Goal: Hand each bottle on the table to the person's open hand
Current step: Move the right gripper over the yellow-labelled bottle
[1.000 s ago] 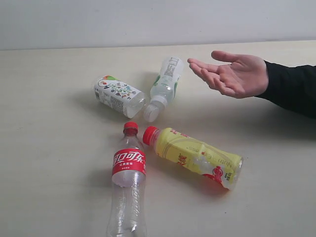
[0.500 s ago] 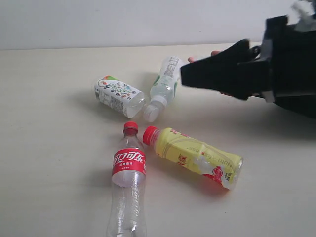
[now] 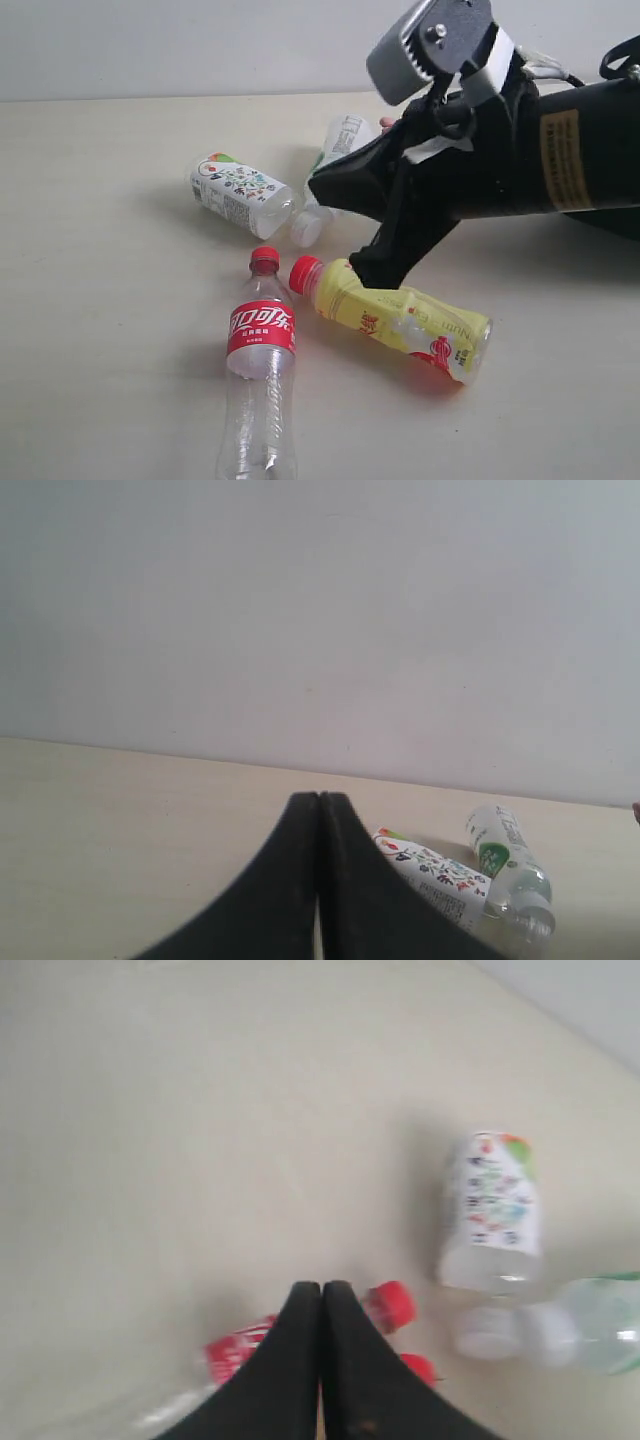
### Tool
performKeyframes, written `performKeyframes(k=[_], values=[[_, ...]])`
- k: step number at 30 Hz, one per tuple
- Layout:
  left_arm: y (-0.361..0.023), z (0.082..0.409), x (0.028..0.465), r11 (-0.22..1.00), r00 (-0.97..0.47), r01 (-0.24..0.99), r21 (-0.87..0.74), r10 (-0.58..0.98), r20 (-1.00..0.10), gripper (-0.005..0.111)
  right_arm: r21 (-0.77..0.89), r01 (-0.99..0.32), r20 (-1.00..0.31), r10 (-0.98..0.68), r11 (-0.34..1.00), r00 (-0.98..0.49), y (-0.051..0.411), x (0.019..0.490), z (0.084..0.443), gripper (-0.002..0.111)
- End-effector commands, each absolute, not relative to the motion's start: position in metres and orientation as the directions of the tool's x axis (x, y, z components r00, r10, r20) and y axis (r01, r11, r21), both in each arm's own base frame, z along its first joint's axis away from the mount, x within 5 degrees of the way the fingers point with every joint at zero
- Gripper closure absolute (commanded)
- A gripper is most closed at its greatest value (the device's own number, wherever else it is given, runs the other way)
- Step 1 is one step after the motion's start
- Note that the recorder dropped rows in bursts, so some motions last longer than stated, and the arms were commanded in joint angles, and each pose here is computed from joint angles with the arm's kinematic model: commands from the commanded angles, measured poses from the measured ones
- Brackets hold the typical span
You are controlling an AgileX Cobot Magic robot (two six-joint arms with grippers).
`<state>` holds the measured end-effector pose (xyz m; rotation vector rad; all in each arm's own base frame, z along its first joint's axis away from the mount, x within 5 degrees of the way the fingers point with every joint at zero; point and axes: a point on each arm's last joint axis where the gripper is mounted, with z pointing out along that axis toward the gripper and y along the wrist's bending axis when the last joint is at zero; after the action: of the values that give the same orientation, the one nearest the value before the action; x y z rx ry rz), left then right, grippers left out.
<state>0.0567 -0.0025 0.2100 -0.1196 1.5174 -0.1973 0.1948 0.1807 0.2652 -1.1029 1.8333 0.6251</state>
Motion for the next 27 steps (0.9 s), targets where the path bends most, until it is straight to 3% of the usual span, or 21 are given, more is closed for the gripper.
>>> performKeyframes(k=[1, 6, 8, 16, 20, 27], values=[[-0.003, 0.211, 0.056, 0.977, 0.048, 0.062, -0.202, -0.205, -0.977, 0.107, -0.373, -0.712, -0.813, -0.579, 0.594, -0.057, 0.176, 0.210, 0.271, 0.108], [-0.003, 0.211, 0.056, 0.977, 0.048, 0.062, -0.202, -0.205, -0.977, 0.107, -0.568, -0.441, -0.728, -0.674, 0.695, -0.125, 0.163, 0.224, 0.269, 0.108], [-0.003, 0.211, 0.056, 0.977, 0.048, 0.062, -0.202, -0.205, -0.977, 0.107, -0.595, -0.399, -0.678, -0.702, 0.698, -0.218, 0.160, 0.227, 0.261, 0.108], [-0.003, 0.211, 0.056, 0.977, 0.048, 0.062, -0.202, -0.205, -0.977, 0.107, -0.451, -0.467, -0.478, -0.647, 0.761, -0.594, 0.173, 0.235, 0.258, 0.108], [-0.003, 0.211, 0.056, 0.977, 0.048, 0.062, -0.202, -0.205, -0.977, 0.107, -0.388, -0.449, -0.474, -0.592, 0.805, -0.652, 0.179, 0.236, 0.276, 0.108], [-0.003, 0.211, 0.056, 0.977, 0.048, 0.062, -0.202, -0.205, -0.977, 0.107, -0.288, -0.530, -0.470, -0.600, 0.797, -0.647, 0.192, 0.234, 0.293, 0.108]])
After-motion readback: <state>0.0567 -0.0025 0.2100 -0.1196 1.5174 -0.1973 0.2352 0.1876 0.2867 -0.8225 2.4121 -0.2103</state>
